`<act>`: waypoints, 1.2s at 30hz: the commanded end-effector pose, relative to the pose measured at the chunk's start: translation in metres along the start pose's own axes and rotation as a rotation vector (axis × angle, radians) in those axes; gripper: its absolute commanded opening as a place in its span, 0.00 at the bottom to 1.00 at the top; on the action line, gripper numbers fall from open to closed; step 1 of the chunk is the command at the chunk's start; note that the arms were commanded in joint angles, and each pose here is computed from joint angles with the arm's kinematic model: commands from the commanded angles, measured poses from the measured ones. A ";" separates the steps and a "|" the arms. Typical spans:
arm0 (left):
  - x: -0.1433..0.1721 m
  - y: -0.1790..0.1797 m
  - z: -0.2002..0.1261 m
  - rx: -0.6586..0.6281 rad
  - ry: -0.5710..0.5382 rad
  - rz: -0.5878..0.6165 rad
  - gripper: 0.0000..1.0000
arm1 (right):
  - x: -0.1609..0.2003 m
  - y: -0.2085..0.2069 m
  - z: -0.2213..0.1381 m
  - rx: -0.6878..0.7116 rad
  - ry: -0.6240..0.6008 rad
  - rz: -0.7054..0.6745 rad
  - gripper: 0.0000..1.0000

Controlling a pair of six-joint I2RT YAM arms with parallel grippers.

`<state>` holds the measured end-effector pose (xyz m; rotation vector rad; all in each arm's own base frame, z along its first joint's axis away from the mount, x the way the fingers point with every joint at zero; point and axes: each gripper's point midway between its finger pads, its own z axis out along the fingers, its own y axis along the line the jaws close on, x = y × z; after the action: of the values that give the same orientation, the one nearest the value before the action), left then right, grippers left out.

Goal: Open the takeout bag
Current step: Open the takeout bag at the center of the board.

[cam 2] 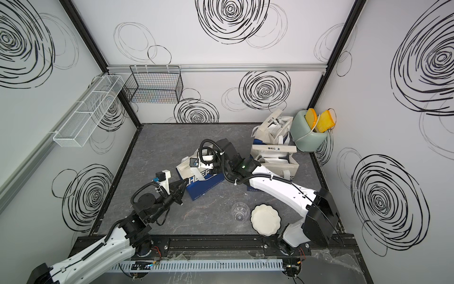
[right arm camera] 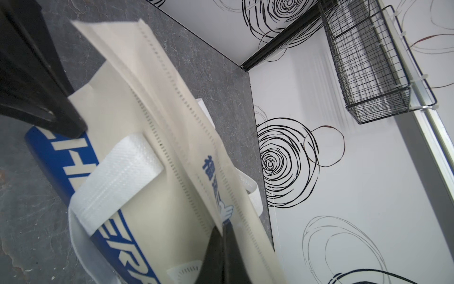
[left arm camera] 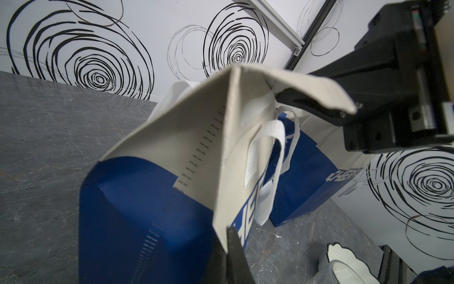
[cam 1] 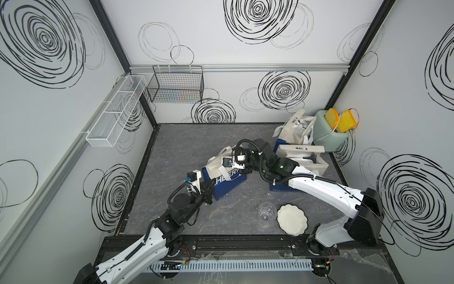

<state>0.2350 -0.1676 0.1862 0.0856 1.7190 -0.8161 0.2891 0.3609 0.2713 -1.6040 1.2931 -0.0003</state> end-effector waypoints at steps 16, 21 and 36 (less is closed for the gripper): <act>0.025 0.014 0.000 -0.049 0.088 0.005 0.00 | -0.051 -0.084 -0.044 0.265 -0.053 -0.084 0.00; 0.026 0.014 0.000 -0.048 0.093 0.005 0.00 | -0.056 -0.092 -0.048 0.286 -0.067 -0.078 0.00; 0.026 0.015 0.000 -0.051 0.091 0.005 0.00 | -0.060 -0.108 -0.054 0.316 -0.060 -0.099 0.00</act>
<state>0.2360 -0.1684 0.1879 0.0851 1.7111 -0.8196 0.2962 0.3616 0.2949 -1.6694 1.2595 -0.1445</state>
